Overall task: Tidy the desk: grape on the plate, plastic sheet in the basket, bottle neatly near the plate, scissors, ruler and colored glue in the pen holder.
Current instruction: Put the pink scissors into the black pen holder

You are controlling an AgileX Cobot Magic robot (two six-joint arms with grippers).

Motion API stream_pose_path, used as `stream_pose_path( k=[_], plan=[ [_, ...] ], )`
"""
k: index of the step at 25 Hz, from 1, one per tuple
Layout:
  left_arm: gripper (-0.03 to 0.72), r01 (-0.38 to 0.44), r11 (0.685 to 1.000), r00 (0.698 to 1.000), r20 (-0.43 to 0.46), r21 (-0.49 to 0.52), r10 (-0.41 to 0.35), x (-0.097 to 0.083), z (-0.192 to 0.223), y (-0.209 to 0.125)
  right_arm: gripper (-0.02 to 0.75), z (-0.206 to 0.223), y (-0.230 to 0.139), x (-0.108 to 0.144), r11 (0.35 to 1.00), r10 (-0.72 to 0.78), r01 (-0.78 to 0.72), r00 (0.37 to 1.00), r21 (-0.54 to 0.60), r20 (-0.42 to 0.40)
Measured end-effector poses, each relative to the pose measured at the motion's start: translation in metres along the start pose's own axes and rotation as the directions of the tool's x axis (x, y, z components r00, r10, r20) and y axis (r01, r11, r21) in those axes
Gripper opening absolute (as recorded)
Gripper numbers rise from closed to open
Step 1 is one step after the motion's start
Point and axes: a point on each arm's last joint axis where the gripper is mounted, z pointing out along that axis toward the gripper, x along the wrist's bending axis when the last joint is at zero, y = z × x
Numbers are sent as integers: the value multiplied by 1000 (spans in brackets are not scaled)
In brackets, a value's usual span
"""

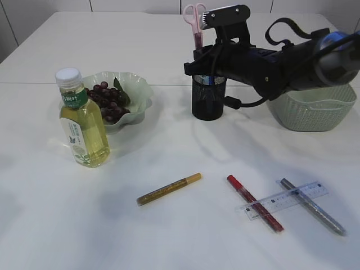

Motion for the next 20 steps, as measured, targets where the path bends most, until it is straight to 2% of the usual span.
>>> stream_pose_path(
  k=[5, 12, 20],
  plan=[
    [435, -1, 1000, 1000, -2, 0, 1, 0, 0, 0, 143, 9, -15, -6, 1000, 16, -16, 1000, -6, 21],
    [435, -3, 1000, 1000, -8, -1, 3, 1, 0, 0, 143, 8, -18, -25, 999, 54, -53, 996, -7, 69],
    [435, -4, 1000, 1000, -10, -3, 4, 1, 0, 0, 143, 13, -30, -26, 998, 60, -62, 995, 19, 74]
  ],
)
